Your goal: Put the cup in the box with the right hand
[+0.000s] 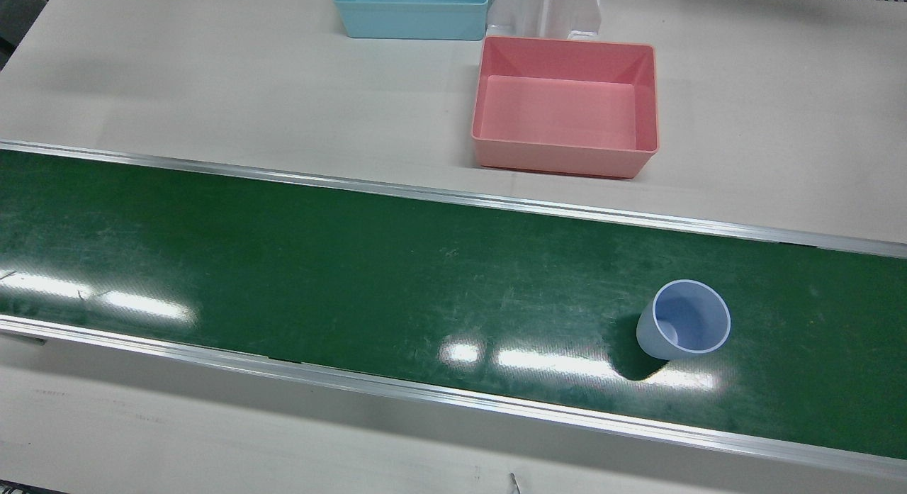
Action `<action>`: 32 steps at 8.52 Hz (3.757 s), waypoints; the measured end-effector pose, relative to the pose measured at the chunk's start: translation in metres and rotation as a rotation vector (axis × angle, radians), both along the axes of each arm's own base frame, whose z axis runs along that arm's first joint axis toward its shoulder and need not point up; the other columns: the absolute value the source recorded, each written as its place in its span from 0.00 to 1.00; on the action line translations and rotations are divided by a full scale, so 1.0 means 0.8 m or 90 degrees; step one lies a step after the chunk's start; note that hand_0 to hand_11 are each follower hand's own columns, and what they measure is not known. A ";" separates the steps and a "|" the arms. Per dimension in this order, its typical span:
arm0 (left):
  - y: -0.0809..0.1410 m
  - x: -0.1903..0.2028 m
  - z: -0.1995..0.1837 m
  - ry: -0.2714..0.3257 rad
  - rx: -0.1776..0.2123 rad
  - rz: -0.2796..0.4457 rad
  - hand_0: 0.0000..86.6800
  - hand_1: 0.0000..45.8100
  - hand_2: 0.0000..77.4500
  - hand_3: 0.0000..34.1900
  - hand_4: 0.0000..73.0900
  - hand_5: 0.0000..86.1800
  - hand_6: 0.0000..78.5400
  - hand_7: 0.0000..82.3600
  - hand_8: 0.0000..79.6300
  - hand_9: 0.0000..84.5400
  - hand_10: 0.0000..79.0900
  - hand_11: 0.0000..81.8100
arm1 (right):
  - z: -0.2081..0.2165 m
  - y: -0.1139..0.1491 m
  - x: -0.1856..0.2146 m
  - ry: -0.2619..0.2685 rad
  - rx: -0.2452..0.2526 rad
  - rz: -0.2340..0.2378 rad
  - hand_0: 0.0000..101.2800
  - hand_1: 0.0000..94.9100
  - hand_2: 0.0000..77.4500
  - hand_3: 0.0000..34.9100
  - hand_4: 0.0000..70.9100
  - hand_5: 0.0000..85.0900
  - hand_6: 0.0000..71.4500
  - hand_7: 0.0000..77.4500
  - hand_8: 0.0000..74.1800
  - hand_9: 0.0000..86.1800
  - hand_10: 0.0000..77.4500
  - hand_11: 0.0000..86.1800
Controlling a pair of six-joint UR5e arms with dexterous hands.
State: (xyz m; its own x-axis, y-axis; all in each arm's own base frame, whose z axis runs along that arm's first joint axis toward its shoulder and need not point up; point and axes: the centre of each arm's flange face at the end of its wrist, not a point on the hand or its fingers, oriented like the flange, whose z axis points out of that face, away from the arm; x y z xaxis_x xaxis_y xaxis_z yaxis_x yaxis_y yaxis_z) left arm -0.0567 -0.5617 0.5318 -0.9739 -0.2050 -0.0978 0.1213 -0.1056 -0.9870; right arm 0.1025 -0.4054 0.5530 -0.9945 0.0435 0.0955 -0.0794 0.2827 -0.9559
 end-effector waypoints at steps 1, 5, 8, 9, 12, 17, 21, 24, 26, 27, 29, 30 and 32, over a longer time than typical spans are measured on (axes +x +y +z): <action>0.000 0.000 0.000 0.000 0.000 0.000 0.00 0.01 0.01 0.00 0.00 0.00 0.00 0.00 0.00 0.01 0.00 0.00 | 0.000 0.000 0.000 0.000 0.000 0.000 0.79 0.38 0.48 0.00 0.49 0.24 0.31 0.90 0.60 0.66 0.44 0.61; 0.000 0.000 0.000 0.000 0.000 0.000 0.00 0.01 0.01 0.00 0.00 0.00 0.00 0.00 0.00 0.01 0.00 0.00 | 0.000 0.001 0.000 0.000 0.000 0.000 0.79 0.38 0.46 0.00 0.45 0.24 0.31 0.91 0.60 0.65 0.44 0.59; 0.000 0.000 0.000 0.000 0.000 0.000 0.00 0.01 0.01 0.00 0.00 0.00 0.00 0.00 0.00 0.01 0.00 0.00 | 0.000 0.001 0.000 0.000 0.000 0.000 0.79 0.38 0.46 0.00 0.45 0.24 0.31 0.91 0.60 0.65 0.44 0.59; 0.000 0.000 0.000 0.000 0.000 0.000 0.00 0.01 0.01 0.00 0.00 0.00 0.00 0.00 0.00 0.01 0.00 0.00 | 0.000 0.001 0.000 0.001 0.000 0.000 0.79 0.38 0.46 0.00 0.45 0.24 0.31 0.90 0.60 0.65 0.44 0.59; 0.000 0.000 0.000 0.000 0.001 0.000 0.00 0.01 0.01 0.00 0.00 0.00 0.00 0.00 0.00 0.01 0.00 0.00 | 0.000 0.000 0.000 0.001 0.000 0.000 0.79 0.38 0.46 0.00 0.47 0.24 0.31 0.90 0.60 0.66 0.44 0.60; 0.000 0.000 0.000 0.000 0.000 0.000 0.00 0.01 0.01 0.00 0.00 0.00 0.00 0.00 0.00 0.01 0.00 0.00 | 0.000 0.000 0.000 0.002 0.000 0.000 0.79 0.38 0.46 0.00 0.47 0.24 0.31 0.90 0.60 0.66 0.44 0.60; 0.000 0.000 0.000 0.000 0.000 0.000 0.00 0.01 0.01 0.00 0.00 0.00 0.00 0.00 0.00 0.01 0.00 0.00 | 0.000 0.001 0.000 0.002 0.000 0.000 0.79 0.38 0.46 0.00 0.47 0.24 0.31 0.90 0.60 0.66 0.44 0.60; 0.000 0.000 0.000 0.000 0.000 -0.001 0.00 0.01 0.01 0.00 0.00 0.00 0.00 0.00 0.00 0.01 0.00 0.00 | 0.001 0.001 0.000 0.002 -0.001 0.000 0.79 0.38 0.46 0.00 0.47 0.24 0.31 0.90 0.60 0.66 0.43 0.60; 0.000 0.000 0.000 0.000 0.000 0.000 0.00 0.01 0.01 0.00 0.00 0.00 0.00 0.00 0.00 0.01 0.00 0.00 | 0.000 0.000 0.000 0.002 0.000 0.000 0.79 0.38 0.45 0.00 0.47 0.24 0.31 0.90 0.60 0.66 0.43 0.60; 0.000 0.000 0.000 0.000 0.000 -0.001 0.00 0.01 0.01 0.00 0.00 0.00 0.00 0.00 0.00 0.01 0.00 0.00 | 0.000 0.001 0.000 0.002 0.000 0.001 0.79 0.38 0.45 0.00 0.45 0.24 0.31 0.91 0.60 0.66 0.43 0.60; 0.000 0.000 0.000 0.000 0.000 0.000 0.00 0.01 0.01 0.00 0.00 0.00 0.00 0.00 0.00 0.01 0.00 0.00 | 0.001 0.001 0.000 0.002 -0.001 0.001 0.79 0.38 0.46 0.00 0.46 0.24 0.31 0.90 0.60 0.66 0.44 0.60; 0.000 0.000 0.000 0.000 0.000 0.000 0.00 0.01 0.01 0.00 0.00 0.00 0.00 0.00 0.00 0.01 0.00 0.00 | 0.001 0.001 0.000 0.002 -0.001 0.001 0.79 0.38 0.46 0.00 0.46 0.24 0.31 0.90 0.60 0.66 0.44 0.60; 0.000 0.000 0.000 0.000 0.000 0.000 0.00 0.01 0.01 0.00 0.00 0.00 0.00 0.00 0.00 0.01 0.00 0.00 | 0.001 0.001 0.000 0.002 -0.001 0.001 0.79 0.38 0.46 0.00 0.46 0.24 0.31 0.91 0.60 0.66 0.44 0.60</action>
